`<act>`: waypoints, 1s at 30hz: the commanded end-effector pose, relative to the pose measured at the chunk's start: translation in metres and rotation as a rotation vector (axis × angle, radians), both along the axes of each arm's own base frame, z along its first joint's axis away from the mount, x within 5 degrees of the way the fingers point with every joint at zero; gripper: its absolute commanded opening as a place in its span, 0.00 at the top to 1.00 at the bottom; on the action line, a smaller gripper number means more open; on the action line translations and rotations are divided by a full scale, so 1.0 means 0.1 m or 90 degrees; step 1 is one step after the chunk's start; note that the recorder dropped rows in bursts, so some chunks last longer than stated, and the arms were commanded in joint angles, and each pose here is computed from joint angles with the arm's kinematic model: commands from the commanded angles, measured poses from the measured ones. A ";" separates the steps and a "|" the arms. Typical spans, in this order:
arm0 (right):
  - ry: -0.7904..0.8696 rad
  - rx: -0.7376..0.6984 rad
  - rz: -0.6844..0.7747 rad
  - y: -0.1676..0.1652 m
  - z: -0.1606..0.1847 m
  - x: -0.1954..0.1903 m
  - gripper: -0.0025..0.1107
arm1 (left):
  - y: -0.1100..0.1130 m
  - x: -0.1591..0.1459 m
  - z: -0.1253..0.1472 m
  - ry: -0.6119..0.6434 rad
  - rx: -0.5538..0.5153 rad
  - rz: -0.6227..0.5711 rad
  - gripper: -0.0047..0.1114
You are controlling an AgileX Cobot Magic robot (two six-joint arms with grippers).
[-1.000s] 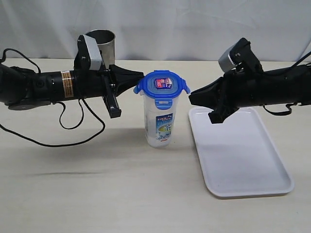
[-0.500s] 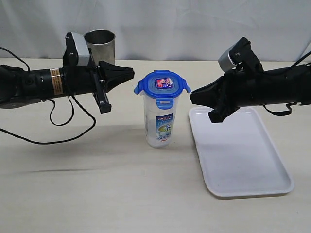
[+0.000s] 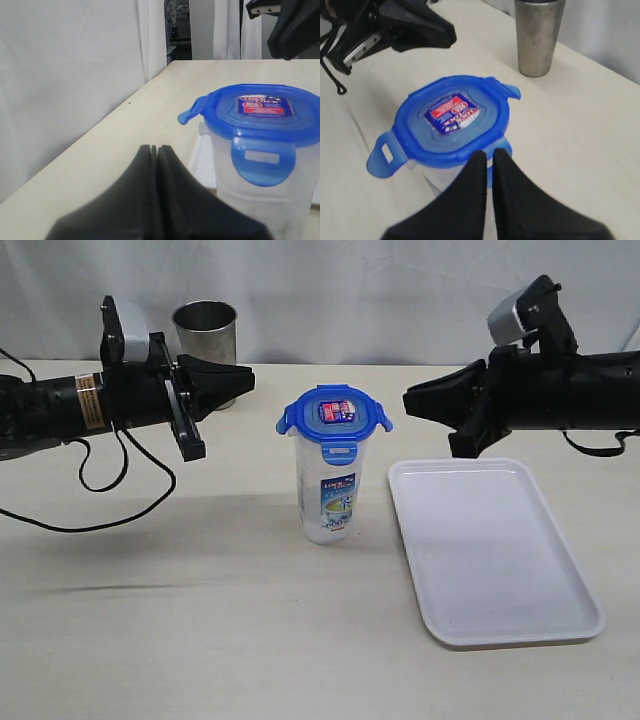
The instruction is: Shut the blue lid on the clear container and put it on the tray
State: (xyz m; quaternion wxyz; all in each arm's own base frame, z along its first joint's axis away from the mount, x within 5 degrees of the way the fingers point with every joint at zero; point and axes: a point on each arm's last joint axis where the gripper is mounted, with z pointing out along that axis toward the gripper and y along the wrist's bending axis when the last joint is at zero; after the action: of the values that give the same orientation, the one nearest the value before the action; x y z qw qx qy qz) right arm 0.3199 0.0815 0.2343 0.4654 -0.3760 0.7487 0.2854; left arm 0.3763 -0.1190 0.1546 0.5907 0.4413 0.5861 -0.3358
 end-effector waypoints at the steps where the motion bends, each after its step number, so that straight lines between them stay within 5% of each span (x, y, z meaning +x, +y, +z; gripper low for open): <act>1: -0.005 0.048 -0.010 0.05 -0.08 0.09 0.94 | -0.01 -0.01 0.04 0.001 -0.005 -0.015 0.96; 30: 0.024 0.078 -0.007 0.07 -0.28 0.21 0.94 | -0.03 -0.09 -0.03 0.043 0.015 -0.054 0.96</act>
State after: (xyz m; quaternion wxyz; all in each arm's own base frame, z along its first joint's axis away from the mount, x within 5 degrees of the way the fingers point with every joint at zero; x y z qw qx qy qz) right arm 0.3398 0.0884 0.2051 0.4695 -0.3347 0.7442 0.3372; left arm 0.3679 -0.1213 0.1490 0.5494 0.4663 0.5906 -0.3632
